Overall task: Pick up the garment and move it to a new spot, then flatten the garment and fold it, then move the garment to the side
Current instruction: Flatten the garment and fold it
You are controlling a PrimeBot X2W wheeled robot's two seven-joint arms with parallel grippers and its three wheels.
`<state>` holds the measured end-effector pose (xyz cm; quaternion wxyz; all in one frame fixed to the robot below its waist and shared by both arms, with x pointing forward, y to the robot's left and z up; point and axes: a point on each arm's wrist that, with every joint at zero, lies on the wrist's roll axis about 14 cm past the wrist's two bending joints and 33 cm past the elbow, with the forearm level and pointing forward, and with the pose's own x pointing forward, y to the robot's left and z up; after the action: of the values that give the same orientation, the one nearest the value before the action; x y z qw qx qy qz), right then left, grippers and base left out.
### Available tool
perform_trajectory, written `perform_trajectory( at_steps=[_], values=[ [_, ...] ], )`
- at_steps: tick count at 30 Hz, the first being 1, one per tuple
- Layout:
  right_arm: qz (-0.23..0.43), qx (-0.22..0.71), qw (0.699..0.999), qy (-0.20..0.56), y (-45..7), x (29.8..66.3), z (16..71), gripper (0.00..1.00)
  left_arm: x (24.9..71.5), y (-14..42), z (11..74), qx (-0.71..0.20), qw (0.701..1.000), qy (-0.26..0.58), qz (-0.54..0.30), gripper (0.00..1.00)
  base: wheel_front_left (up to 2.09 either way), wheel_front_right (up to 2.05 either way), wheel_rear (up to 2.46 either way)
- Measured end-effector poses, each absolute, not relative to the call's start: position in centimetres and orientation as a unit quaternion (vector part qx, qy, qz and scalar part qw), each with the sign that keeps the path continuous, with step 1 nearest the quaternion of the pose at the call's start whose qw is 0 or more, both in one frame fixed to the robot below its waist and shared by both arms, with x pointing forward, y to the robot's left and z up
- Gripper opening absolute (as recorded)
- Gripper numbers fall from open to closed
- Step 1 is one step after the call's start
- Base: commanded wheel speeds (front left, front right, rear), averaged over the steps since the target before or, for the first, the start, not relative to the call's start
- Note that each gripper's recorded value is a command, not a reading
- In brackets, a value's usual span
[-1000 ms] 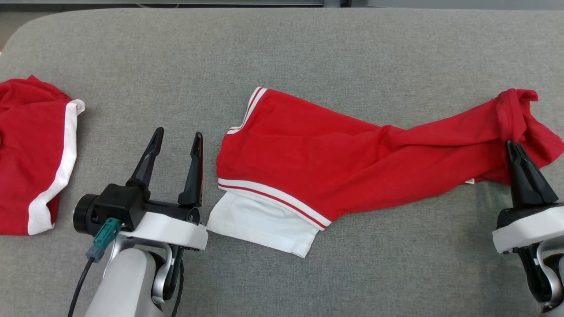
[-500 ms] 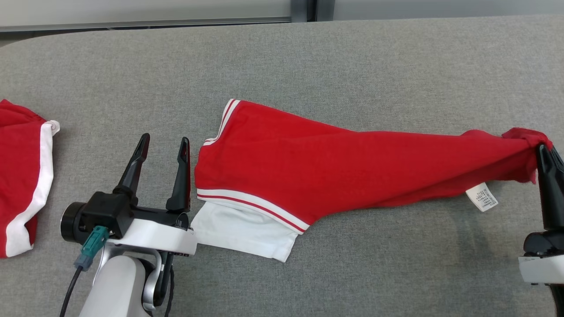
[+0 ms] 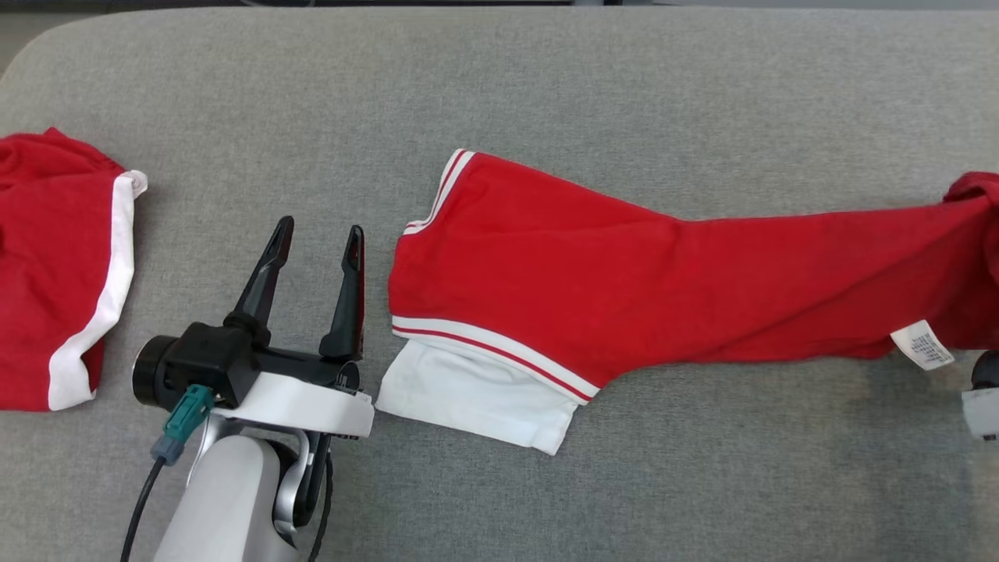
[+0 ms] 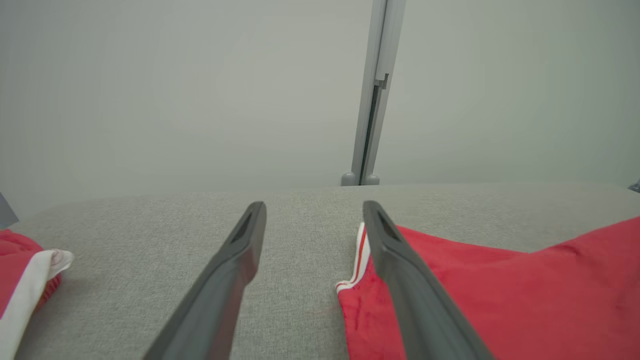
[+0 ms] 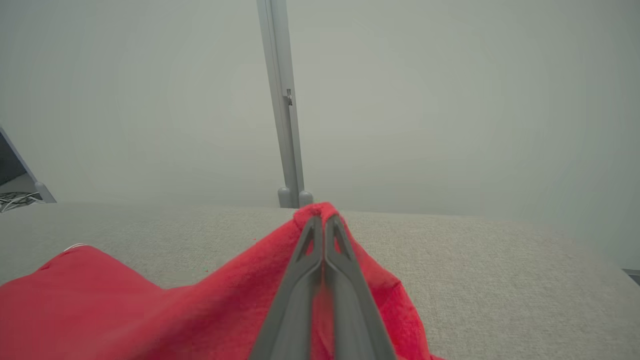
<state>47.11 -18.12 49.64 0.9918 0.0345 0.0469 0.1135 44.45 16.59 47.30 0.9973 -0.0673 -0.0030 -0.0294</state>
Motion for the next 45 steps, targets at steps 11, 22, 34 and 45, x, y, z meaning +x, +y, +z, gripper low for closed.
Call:
perform_trajectory(
  at_steps=[11,22,34,45],
  values=[
    [0.131,0.059,0.981,0.130,-16.5,52.1,41.8,0.93,44.8,18.3,45.0,-0.060,0.998,0.025,-0.004,1.00,0.00,0.00,0.00],
    [0.118,0.040,0.992,0.031,-17.3,49.1,46.9,1.00,44.0,18.3,46.0,-0.061,0.998,0.014,-0.001,1.00,0.00,0.00,0.00],
    [0.095,0.040,0.994,0.043,-17.0,41.1,49.0,1.00,40.7,18.1,47.5,-0.057,0.998,0.005,-0.008,1.00,0.00,0.00,0.00],
    [0.085,0.045,0.995,0.034,-17.0,39.9,50.4,1.00,40.0,17.6,47.8,-0.055,0.998,0.005,-0.016,1.00,0.00,0.00,0.00]
  ],
)
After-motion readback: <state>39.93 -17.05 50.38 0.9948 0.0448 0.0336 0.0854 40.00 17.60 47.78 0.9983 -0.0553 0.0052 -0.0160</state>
